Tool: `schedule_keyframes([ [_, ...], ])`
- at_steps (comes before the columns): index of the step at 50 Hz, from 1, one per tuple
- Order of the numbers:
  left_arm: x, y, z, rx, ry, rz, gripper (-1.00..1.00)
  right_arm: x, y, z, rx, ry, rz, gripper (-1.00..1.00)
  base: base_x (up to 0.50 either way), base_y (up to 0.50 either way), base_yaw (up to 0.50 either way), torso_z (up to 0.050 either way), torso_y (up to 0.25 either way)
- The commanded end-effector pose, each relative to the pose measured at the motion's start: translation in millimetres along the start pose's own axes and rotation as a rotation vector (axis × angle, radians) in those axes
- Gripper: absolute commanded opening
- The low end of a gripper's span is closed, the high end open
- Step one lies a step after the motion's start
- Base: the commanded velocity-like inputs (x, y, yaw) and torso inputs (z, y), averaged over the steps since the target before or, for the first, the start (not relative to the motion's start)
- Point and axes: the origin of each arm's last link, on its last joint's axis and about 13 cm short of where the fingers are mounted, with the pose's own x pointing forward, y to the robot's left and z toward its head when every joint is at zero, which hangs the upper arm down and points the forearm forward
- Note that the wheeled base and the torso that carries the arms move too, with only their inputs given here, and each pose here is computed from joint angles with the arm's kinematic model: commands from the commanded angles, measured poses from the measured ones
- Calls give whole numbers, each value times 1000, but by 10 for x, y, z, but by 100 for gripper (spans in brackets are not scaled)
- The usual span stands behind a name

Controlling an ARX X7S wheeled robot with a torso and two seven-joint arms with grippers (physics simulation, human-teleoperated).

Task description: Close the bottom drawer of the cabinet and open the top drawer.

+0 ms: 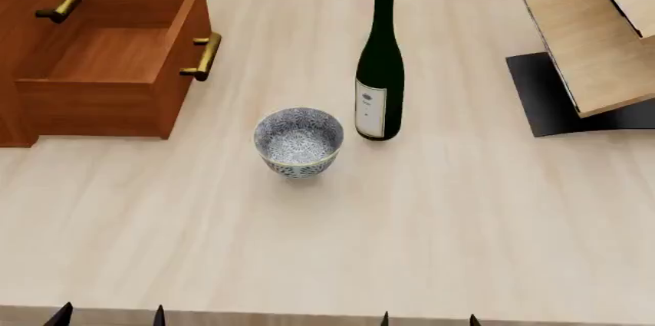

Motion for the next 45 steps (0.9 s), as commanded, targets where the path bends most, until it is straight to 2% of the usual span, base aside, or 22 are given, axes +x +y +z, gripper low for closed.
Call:
schedule_keyframes([
  [1, 0, -139, 25, 49, -11, -2, 100, 0, 3, 0, 0, 0, 0, 100, 0, 0, 0, 0, 0],
  [2, -24, 5, -4, -10, 7, -22, 100, 10, -7, 4, 33, 15, 9, 100, 0, 0, 0, 0, 0],
  [3, -63, -4, -4, -7, 6, -85, 100, 7, -12, 5, 48, 37, 24, 100, 0, 0, 0, 0, 0],
  [5, -107, -10, -19, 58, 11, -46, 100, 8, -17, 11, 38, 54, 24, 100, 0, 0, 0, 0, 0],
  [11, -309, -64, 117, 98, -13, -39, 100, 18, 1, 73, -34, 61, 1, 100, 0, 0, 0, 0, 0],
  [13, -341, -70, 199, 88, -12, -38, 100, 17, 3, 114, -20, 67, 12, 100, 0, 0, 0, 0, 0],
  [14, -360, -71, 266, 129, -43, -12, 100, 13, 2, 162, -20, 66, 19, 100, 0, 0, 0, 0, 0],
  [17, -412, -86, 455, 141, -52, -14, 100, 9, -4, 336, -36, 51, 24, 100, 0, 0, 0, 0, 0],
  [18, -417, -89, 498, 134, -53, -21, 100, 9, -6, 391, -27, 47, 34, 100, 0, 0, 0, 0, 0],
  [19, -411, -90, 530, 159, -74, -12, 100, 15, -10, 443, -24, 43, 34, 100, 0, 0, 0, 0, 0],
  [20, -385, -89, 576, 195, -86, 21, 100, 36, -15, 481, -58, 31, 25, 100, 0, 0, 0, 0, 0],
  [22, -371, -83, 667, 125, -78, 4, 100, 68, -25, 557, -58, 25, 20, 100, 0, 0, 0, 23, 0],
  [24, -363, -85, 758, 170, -112, 27, 100, 72, -27, 644, -66, 16, 23, 100, 0, 0, 0, 36, 0],
  [25, -367, -93, 807, 143, -91, -7, 100, 74, -25, 700, -70, 15, 21, 100, 0, 0, 0, 40, 0],
  [28, -355, -105, 916, 183, -111, 7, 100, 77, -20, 808, -95, -2, 15, 100, 0, 0, 0, 42, 0],
  [30, -355, -119, 983, 160, -85, -23, 100, 87, -20, 878, -100, -11, 16, 100, 0, 0, 0, 43, 0],
  [31, -345, -128, 1018, 186, -98, -14, 100, 100, -21, 916, -129, -22, 4, 100, 0, 0, 0, 43, 0],
  [33, -348, -143, 1079, 164, -91, -43, 100, 105, -23, 968, -110, -19, 12, 100, 0, 0, 0, 43, 0],
  [34, -341, -149, 1119, 193, -105, -28, 100, 114, -22, 1004, -114, -19, 14, 100, 0, 0, 0, 43, 0],
  [45, -254, -209, 1492, 195, -119, -45, 100, 217, -53, 1315, -83, -21, 17, 100, 0, 0, 0, 43, 0],
])
